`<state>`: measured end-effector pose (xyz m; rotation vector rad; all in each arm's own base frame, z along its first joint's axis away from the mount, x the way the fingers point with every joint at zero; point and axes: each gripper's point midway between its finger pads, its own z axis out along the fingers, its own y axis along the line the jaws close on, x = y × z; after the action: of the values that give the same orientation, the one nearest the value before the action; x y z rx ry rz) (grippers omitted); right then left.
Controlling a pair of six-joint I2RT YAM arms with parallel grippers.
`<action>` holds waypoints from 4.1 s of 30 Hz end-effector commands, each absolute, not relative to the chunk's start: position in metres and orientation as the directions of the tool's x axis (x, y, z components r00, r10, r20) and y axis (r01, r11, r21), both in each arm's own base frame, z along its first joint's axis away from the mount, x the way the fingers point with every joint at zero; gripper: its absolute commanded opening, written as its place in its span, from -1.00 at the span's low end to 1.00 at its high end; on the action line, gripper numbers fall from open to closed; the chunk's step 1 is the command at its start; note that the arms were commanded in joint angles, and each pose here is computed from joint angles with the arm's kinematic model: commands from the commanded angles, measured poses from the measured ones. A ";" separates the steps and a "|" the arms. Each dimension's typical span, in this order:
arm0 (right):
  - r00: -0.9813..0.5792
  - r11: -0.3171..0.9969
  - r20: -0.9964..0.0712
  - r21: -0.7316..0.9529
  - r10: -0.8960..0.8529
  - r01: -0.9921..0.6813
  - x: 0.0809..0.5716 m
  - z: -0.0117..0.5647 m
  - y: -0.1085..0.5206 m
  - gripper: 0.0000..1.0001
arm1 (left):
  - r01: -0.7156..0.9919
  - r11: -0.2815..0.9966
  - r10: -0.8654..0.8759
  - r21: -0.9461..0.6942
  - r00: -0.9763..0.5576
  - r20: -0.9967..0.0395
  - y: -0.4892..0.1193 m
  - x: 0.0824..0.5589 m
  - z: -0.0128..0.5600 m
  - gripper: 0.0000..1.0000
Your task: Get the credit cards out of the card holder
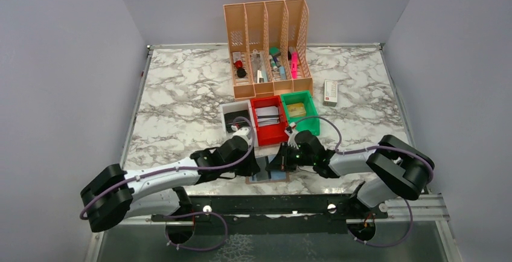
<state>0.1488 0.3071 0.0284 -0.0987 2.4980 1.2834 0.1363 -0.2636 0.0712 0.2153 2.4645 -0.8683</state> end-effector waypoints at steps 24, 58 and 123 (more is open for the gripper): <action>-0.923 0.652 -0.374 0.723 0.093 -0.227 0.144 0.037 0.277 -0.83 | 0.185 0.926 0.036 -0.328 -0.910 -0.412 -0.220 0.115 -0.004 -0.76; -0.871 0.708 -0.470 0.663 0.143 -0.241 0.161 0.056 0.260 -0.94 | 0.216 0.906 0.040 -0.364 -0.899 -0.436 -0.232 0.119 0.010 -0.77; -0.667 0.474 -0.745 0.587 -0.001 -0.657 0.177 0.179 0.310 -0.99 | 0.186 0.925 -0.101 -0.330 -0.719 -0.687 -0.158 0.226 0.141 -0.11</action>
<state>0.1629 0.3017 0.1623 -0.4649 2.0984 1.2605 0.2086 -0.1683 0.1157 -0.0053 2.3661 -0.5060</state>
